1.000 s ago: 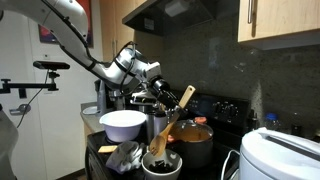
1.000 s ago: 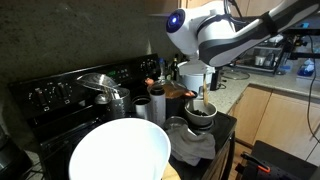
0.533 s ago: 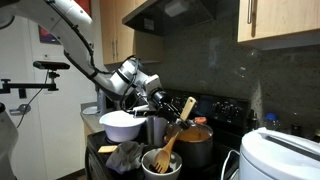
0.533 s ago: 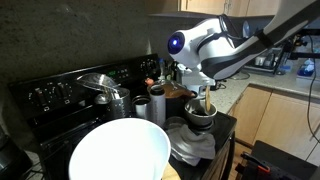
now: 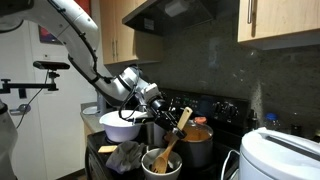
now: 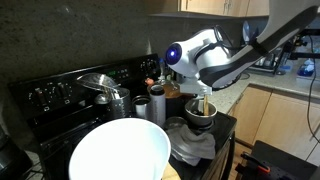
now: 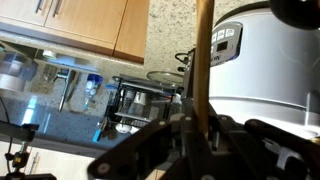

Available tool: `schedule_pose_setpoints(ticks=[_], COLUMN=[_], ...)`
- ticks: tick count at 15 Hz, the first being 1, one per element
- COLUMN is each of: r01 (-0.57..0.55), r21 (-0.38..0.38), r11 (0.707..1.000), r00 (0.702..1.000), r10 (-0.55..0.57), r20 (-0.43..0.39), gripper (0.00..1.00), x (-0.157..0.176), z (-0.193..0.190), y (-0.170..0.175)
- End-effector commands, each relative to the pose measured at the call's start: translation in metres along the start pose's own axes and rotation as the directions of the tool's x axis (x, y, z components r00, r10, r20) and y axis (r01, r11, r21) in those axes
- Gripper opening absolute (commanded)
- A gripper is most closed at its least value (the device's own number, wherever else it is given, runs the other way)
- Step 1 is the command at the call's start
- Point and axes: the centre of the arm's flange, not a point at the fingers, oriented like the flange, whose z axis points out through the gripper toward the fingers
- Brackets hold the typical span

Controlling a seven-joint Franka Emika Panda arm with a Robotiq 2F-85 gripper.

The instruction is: Use the wooden spatula to mix the contents of the bowl and put it back

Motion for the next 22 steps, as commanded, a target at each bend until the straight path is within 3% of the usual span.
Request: schedule_pose_setpoints(ticks=[1,6,11,17,22], r01=[-0.063,-0.147,-0.209,-0.071,0.037], r21=[0.017,0.037,0.077,0.159,0.208], r11=[0.998,0.988,0.975,0.985,0.977], r00=[0.997,0.989,0.972,0.963,0.983], r10=[0.063,0.147,0.216,0.109,0.002], r20=[0.034,0.008,-0.097,-0.245,-0.184], gripper=[0.03,0.03,0.03,0.03,0.03], x=[-0.002,-0.001,0.001,0.003,0.0], z=[-0.005,-0.005,-0.001,0.007,0.003], y=[-0.007,-0.01,-0.014,-0.014,-0.013])
